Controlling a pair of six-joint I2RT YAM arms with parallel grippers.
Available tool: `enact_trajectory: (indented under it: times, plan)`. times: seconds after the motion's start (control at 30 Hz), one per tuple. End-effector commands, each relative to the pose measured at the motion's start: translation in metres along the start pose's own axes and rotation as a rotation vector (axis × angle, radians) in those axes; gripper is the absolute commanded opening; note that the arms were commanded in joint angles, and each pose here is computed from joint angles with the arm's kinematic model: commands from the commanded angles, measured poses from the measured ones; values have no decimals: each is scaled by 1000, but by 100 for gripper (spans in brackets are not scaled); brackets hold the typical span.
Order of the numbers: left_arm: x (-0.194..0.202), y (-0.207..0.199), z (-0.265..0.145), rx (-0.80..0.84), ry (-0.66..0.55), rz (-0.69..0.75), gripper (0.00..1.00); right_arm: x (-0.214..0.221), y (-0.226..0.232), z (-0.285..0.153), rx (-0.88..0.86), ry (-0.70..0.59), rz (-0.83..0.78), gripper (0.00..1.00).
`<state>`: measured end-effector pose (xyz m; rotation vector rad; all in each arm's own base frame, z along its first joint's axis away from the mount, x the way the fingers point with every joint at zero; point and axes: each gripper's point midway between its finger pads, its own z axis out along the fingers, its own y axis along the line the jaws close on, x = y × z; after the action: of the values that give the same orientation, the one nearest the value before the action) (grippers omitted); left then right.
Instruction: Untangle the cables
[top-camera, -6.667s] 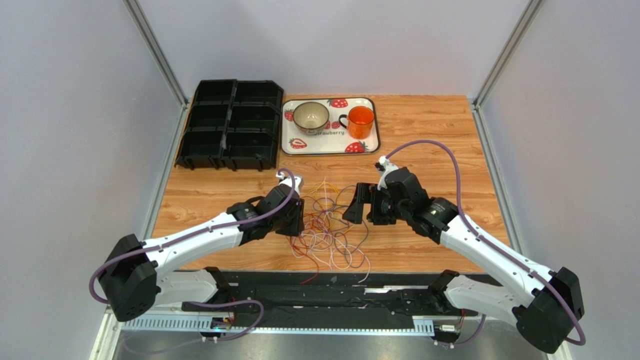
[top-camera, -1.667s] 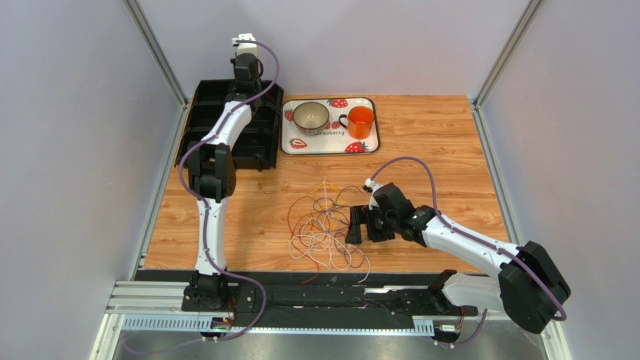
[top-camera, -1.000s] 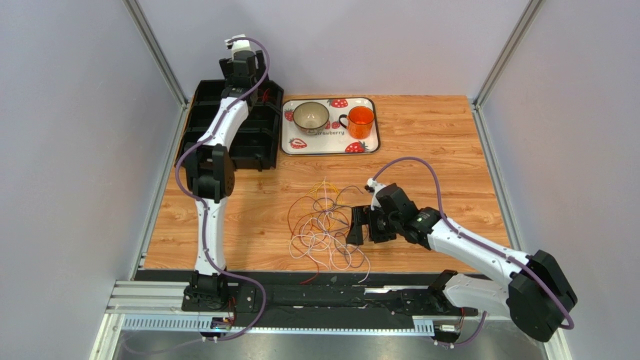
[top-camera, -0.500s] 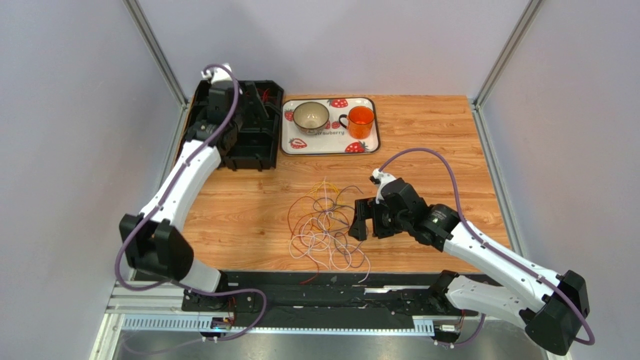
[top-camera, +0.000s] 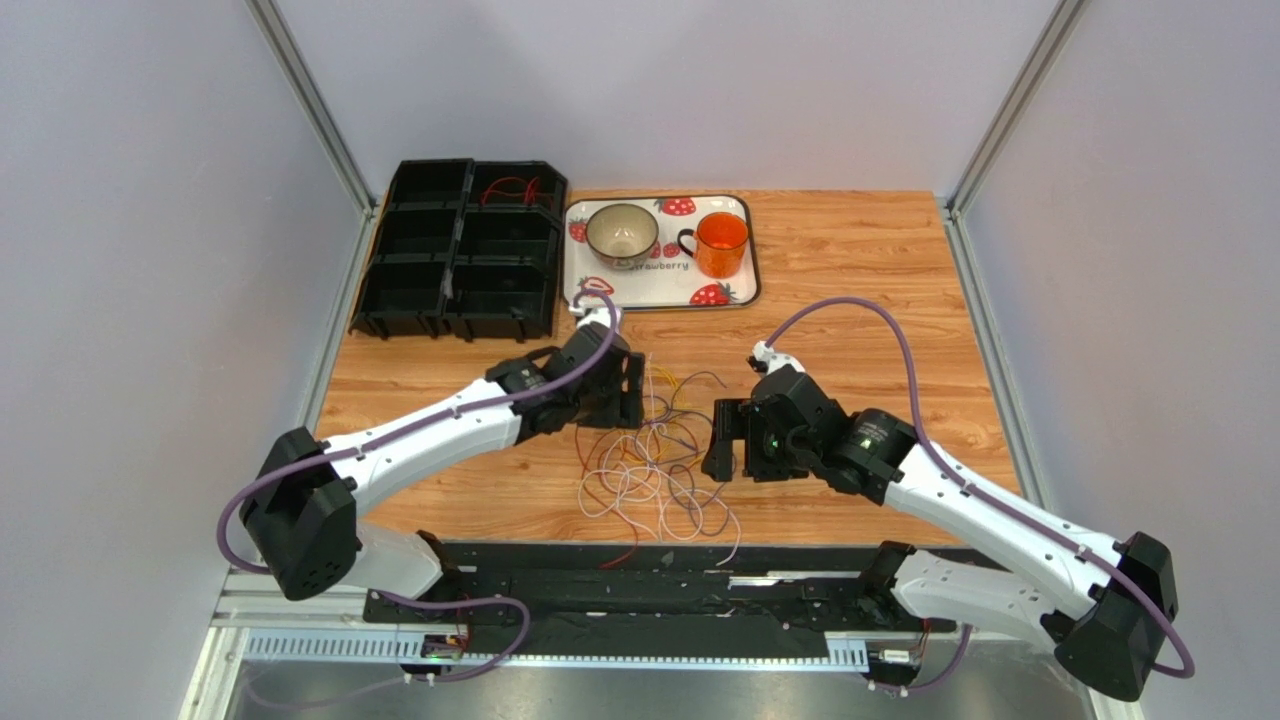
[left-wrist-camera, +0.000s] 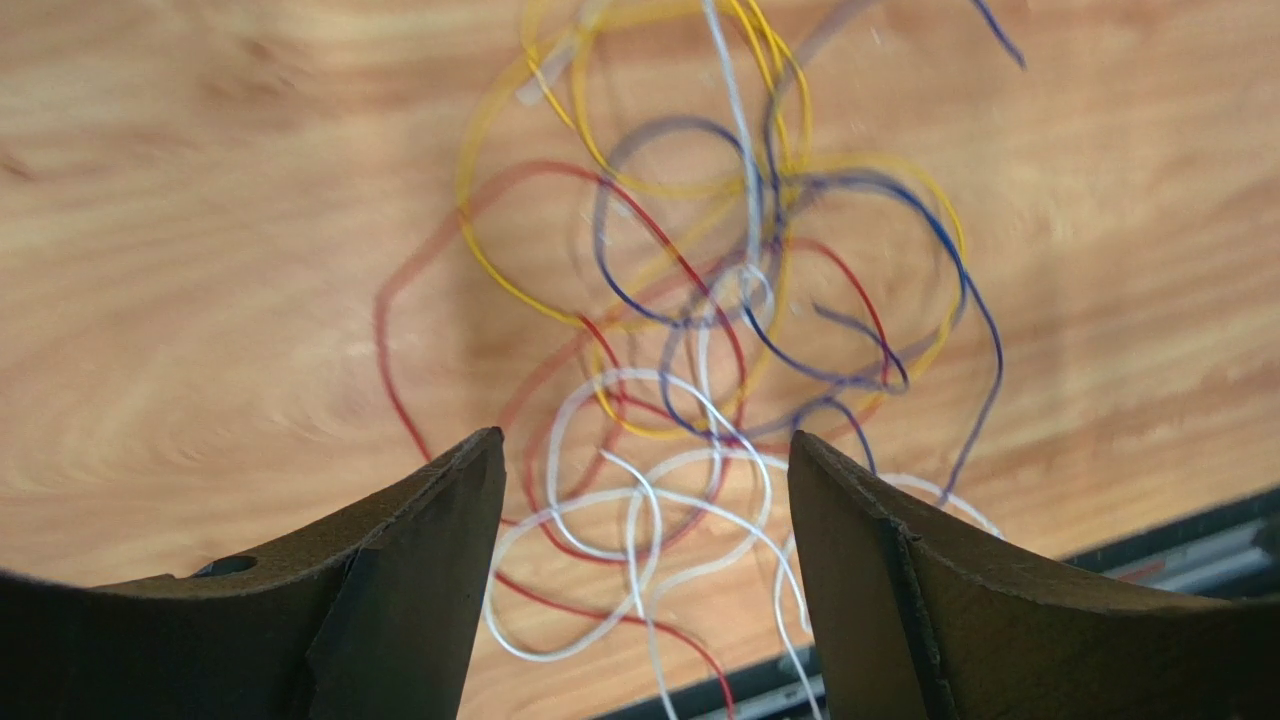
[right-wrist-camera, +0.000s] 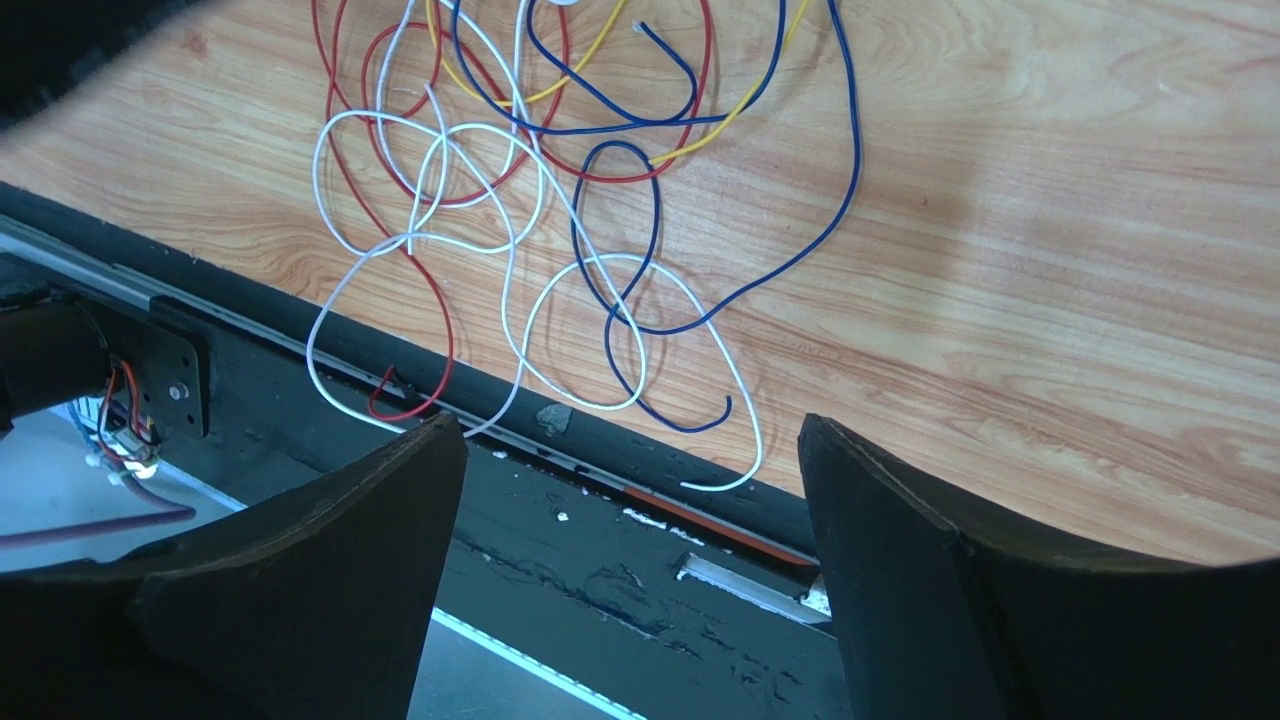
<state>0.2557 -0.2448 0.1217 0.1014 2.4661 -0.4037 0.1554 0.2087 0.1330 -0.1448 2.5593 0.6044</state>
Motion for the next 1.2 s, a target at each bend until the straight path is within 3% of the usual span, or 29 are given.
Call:
enact_trajectory:
  times: [0.0,0.4,0.9,1.1,1.17]
  plan:
    - [25,-16,-3,0,20,-4,77,2,-3,6,41,-3,47,85]
    - [119,-9,-22,-78,189,-38,73,15,-4,15,52,31,37,85]
    - [135,-12,17,-173,215,34,70,28,-11,22,53,64,20,85]
    - [130,-18,29,-165,181,46,60,31,-12,24,53,72,12,85]
    - [131,-19,33,-173,185,57,46,30,-12,26,52,71,8,85]
